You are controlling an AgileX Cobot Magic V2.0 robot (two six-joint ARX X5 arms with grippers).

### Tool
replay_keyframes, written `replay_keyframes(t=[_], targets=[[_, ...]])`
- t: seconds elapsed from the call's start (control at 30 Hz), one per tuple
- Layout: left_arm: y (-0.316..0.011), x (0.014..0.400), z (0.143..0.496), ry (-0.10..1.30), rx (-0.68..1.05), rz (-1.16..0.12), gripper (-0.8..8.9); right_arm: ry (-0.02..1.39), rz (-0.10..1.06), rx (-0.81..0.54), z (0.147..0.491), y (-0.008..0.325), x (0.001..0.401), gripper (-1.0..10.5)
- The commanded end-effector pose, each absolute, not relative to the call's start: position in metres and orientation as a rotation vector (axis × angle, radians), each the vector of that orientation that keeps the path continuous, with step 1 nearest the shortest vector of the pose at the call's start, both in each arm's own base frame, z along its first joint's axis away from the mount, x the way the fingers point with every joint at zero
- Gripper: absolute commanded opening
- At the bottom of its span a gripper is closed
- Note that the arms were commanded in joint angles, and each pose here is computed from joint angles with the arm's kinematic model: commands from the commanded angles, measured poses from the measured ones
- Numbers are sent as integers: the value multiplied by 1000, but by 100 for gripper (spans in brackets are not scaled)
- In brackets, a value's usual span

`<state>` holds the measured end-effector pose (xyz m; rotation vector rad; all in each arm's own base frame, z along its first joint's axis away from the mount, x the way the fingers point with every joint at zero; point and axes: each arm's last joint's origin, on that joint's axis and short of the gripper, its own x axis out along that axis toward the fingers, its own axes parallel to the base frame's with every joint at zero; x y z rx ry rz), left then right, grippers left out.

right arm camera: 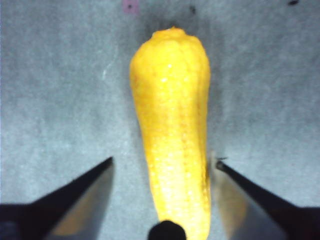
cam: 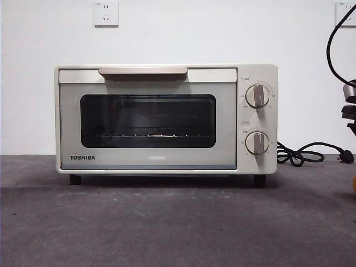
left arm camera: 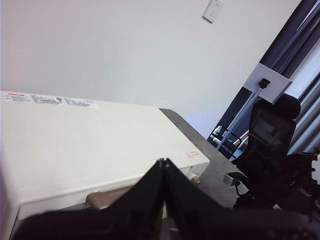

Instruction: Take the corn from the table,put the corn in the oven

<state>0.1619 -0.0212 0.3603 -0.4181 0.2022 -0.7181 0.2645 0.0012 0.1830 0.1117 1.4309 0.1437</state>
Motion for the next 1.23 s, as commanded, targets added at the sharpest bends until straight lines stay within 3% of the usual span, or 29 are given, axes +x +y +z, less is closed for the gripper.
replay_keyframes(t=[0.03,0.13,0.2,0.53,0.87,1.03,1.23], targets=[[-22,161,362,194,-403,-730,-4,1446,146,103,179,2,265,230],[-22,161,362,194,-403,-730,-4,1446,139,96,179,1,265,38],[-22,161,362,194,-403,-730,-4,1446,133,91,179,1,265,-16],[-31,163,362,196,-396,-784,-5,1400,116,72,193,0,262,-16],[-70,186,350,266,-367,-868,-6,1173,145,73,256,2,231,-16],[-94,199,356,280,-278,-882,-6,1026,221,103,291,4,206,-16],[-122,217,370,338,-87,-799,-6,904,286,120,326,7,179,-16]])
